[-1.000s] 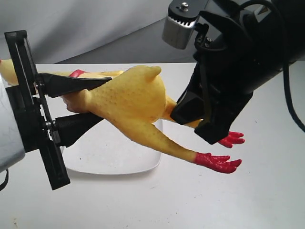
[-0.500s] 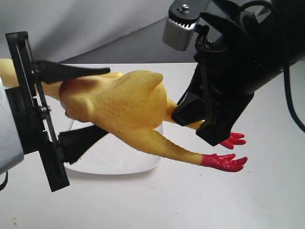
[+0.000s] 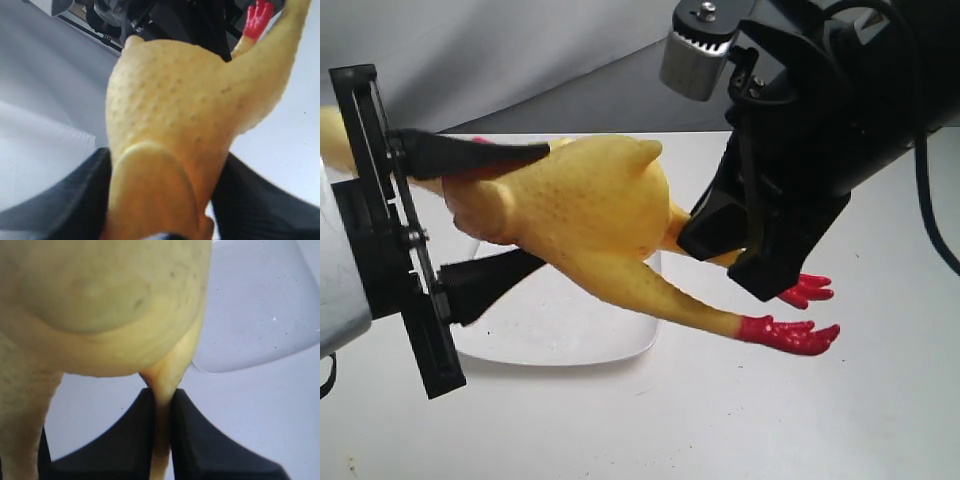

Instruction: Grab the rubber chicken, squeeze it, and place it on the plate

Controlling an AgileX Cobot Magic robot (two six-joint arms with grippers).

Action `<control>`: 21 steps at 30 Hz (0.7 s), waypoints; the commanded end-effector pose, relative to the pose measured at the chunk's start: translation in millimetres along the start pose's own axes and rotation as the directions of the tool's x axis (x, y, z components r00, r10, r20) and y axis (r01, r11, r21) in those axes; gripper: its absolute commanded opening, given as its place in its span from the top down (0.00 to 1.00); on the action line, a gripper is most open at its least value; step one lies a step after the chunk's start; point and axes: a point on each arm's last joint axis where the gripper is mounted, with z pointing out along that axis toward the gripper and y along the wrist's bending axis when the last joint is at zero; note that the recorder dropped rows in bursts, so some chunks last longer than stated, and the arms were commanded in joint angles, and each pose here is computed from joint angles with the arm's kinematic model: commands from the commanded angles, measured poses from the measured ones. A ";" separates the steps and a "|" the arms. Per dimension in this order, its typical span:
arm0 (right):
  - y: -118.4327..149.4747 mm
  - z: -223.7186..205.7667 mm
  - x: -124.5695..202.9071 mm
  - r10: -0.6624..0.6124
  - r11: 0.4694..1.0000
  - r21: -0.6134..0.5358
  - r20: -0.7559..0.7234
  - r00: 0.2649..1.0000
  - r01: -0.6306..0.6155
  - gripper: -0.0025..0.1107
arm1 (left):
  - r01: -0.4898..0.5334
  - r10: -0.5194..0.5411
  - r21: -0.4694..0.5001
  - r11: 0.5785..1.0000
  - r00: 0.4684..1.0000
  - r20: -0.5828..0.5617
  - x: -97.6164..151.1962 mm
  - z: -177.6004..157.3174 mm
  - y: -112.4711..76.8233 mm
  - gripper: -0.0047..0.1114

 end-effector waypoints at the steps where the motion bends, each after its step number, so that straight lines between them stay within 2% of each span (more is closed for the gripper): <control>1: 2.7 -3.0 -3.5 -0.002 1.000 -0.005 0.037 0.999 0.002 0.98 | 0.085 -0.085 -0.003 0.996 0.996 0.014 -1.9 0.6 0.5 0.94; 11: 2.7 -3.0 -3.5 -0.002 1.000 -0.005 0.037 0.999 0.002 0.98 | 0.085 -0.085 -0.005 0.996 0.996 -0.016 0.8 0.6 0.5 0.94; 13: 2.7 -3.0 -3.5 -0.002 1.000 -0.005 0.037 0.999 0.002 0.98 | 0.085 -0.086 -0.009 0.996 0.995 -0.051 4.0 0.5 0.6 0.90; 15: 2.7 -3.0 -3.5 -0.002 1.000 -0.005 0.037 0.999 0.002 0.98 | 0.085 -0.086 -0.013 0.996 0.993 -0.081 6.7 0.3 0.6 0.80; 17: 2.7 -3.0 -3.5 -0.002 1.000 -0.005 0.037 0.999 0.002 0.98 | 0.083 -0.084 -0.016 0.996 0.993 -0.081 6.2 -0.3 1.1 0.65; 19: 2.5 -3.0 -3.6 -0.002 1.000 -0.004 0.038 0.999 0.002 0.98 | 0.077 -0.079 -0.030 0.997 0.995 -0.068 2.4 -3.2 3.1 0.42; 21: 2.0 -3.0 -4.3 -0.002 1.000 0.003 0.046 0.999 0.001 0.98 | 0.109 -0.113 -0.077 0.991 0.992 -0.051 -1.9 -7.0 7.8 0.25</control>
